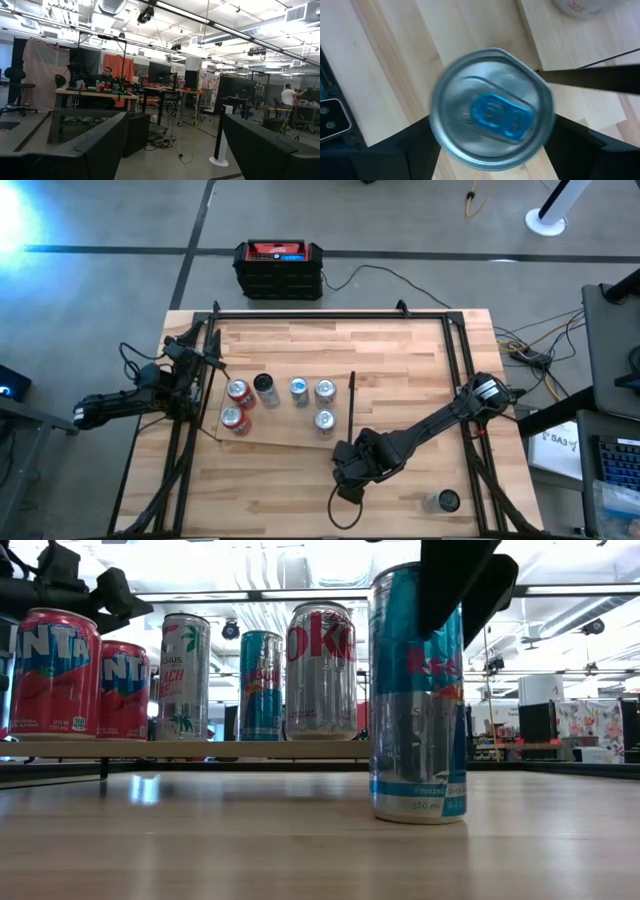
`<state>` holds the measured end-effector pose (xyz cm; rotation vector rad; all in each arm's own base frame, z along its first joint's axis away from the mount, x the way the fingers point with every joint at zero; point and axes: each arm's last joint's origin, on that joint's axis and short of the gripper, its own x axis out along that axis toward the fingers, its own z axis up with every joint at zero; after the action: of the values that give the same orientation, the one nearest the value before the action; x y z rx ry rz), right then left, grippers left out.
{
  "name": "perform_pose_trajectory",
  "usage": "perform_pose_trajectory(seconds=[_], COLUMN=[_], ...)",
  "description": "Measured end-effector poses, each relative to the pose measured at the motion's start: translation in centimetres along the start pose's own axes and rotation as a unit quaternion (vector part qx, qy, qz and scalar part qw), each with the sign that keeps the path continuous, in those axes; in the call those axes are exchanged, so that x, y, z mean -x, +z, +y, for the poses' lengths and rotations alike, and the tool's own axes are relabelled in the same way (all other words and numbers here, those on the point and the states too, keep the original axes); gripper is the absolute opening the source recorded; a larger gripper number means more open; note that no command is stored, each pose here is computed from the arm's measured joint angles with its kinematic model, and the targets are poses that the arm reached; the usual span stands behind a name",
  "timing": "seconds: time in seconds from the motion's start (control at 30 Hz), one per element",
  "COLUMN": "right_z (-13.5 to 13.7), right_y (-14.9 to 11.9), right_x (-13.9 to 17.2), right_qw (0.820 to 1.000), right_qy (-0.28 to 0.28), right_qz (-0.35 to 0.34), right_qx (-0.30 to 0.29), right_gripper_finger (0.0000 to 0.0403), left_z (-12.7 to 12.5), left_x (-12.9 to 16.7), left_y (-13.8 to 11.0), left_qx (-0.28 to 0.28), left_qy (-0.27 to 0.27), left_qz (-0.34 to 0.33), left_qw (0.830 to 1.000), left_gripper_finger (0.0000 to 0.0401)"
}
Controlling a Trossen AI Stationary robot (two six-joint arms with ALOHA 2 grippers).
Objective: Place canned beverage on shelf
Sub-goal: Move the blue soda can to the bottom middle of the table
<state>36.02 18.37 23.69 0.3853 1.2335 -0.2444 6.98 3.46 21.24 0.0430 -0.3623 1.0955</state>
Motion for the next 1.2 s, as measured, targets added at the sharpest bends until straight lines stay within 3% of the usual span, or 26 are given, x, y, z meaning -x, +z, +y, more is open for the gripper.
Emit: perform_pose_trajectory(seconds=[0.2, 0.4, 0.67, 0.93, 1.2], right_z=[-0.1, 0.0, 2.1, 4.1, 4.5], right_y=[0.2, -0.2, -3.0, -6.3, -7.2], right_x=[0.1, 0.2, 0.7, 0.6, -1.4], right_qw=[1.0, 0.996, 0.985, 0.956, 0.92], right_qy=[-0.014, -0.034, -0.055, -0.093, -0.126], right_qz=[-0.019, -0.032, -0.103, -0.244, -0.332], right_qx=[0.0, -0.076, -0.126, -0.137, -0.168], right_gripper_finger=[0.0334, 0.0379, 0.0385, 0.0385, 0.0385], left_z=[0.0, 0.0, 0.0, 0.0, 0.0], left_x=[0.0, 0.0, 0.0, 0.0, 0.0], left_y=[0.0, 0.0, 0.0, 0.0, 0.0], left_qx=[0.0, 0.0, 0.0, 0.0, 0.0], left_qy=[0.0, 0.0, 0.0, 0.0, 0.0], left_qz=[0.0, 0.0, 0.0, 0.0, 0.0], left_qw=[1.0, 1.0, 1.0, 1.0, 1.0], left_gripper_finger=[0.0311, 0.0311, 0.0311, 0.0311, 0.0311])
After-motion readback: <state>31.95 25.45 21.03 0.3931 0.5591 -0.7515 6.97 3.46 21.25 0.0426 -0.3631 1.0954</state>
